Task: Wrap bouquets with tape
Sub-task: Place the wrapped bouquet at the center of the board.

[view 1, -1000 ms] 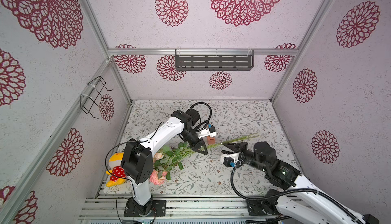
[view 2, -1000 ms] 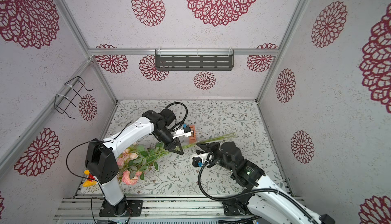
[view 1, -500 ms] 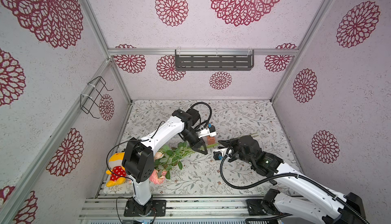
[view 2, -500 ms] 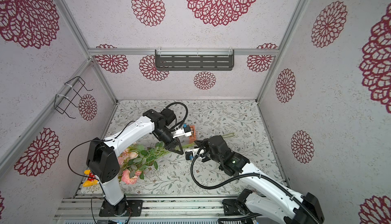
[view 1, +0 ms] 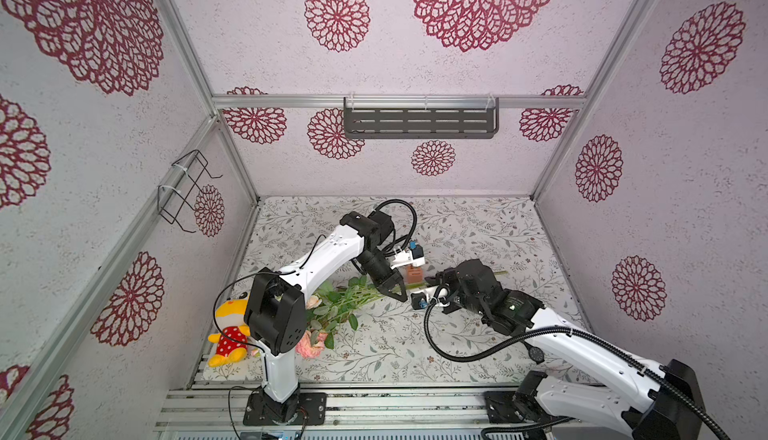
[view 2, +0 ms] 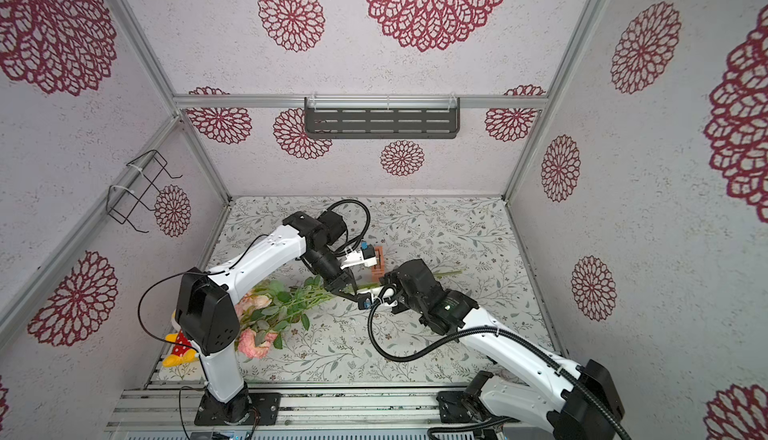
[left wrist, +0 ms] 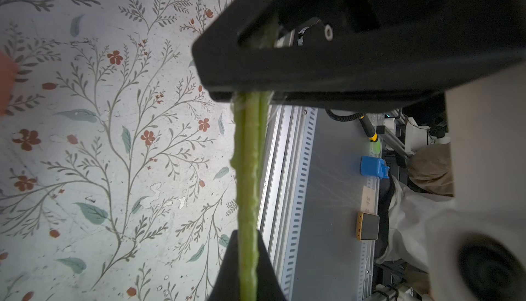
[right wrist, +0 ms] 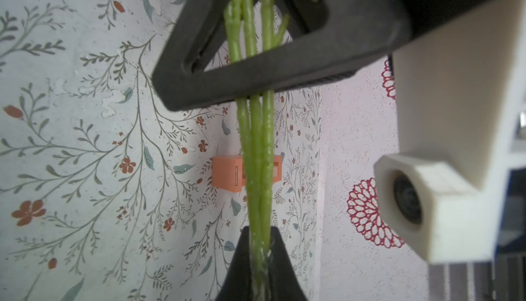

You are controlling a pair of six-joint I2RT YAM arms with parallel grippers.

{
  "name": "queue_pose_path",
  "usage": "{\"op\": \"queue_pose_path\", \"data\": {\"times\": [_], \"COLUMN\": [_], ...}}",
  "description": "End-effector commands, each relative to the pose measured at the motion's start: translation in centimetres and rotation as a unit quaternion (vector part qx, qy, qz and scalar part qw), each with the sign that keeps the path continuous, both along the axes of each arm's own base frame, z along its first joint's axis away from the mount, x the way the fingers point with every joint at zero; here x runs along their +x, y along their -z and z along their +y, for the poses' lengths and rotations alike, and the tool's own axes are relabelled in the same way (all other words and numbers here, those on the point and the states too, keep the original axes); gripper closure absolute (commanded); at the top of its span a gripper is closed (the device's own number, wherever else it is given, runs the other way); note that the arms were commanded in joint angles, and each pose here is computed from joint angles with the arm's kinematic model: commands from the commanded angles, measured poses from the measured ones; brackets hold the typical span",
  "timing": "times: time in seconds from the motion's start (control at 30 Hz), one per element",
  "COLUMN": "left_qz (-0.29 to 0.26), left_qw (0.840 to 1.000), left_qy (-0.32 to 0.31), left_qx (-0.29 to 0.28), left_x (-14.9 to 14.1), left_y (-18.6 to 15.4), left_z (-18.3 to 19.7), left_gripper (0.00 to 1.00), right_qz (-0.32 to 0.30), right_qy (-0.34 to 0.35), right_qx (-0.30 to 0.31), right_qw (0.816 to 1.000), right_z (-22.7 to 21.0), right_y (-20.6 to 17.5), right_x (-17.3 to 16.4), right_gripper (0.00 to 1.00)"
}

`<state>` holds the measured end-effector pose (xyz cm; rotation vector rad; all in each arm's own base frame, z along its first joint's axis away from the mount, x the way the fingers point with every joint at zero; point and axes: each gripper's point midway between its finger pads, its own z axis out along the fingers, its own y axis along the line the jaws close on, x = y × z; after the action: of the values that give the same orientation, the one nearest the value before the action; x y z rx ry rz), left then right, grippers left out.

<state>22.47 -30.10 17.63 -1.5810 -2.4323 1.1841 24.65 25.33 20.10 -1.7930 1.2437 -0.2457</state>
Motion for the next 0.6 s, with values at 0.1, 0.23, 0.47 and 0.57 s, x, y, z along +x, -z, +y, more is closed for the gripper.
{"op": "queue_pose_path", "data": {"times": [0.1,0.23,0.47,0.57], "left_qz": [-0.005,-0.008,-0.02,-0.054], "left_qw": [1.0,0.999,0.998,0.995], "left_qy": [0.0,0.002,-0.025,-0.051], "left_qx": [-0.029,-0.032,-0.051,-0.072], "left_x": [0.7,0.9,2.9,4.2], "left_y": [-1.3,-1.1,-0.9,-1.9], "left_z": [-0.6,-0.6,-0.8,-0.7], "left_gripper": [1.0,1.0,0.97,0.73], "right_qz": [0.018,0.045,0.094,0.116], "right_qy": [0.037,0.046,0.085,0.093], "right_qx": [-0.028,-0.025,0.007,0.022], "right_qw": [0.999,0.998,0.992,0.989], "right_z": [-0.4,-0.3,-0.3,-0.3], "right_y": [0.3,1.0,3.4,4.4], "right_x": [0.6,0.3,0.0,-0.5], "right_gripper": [1.0,1.0,1.0,1.0]}}
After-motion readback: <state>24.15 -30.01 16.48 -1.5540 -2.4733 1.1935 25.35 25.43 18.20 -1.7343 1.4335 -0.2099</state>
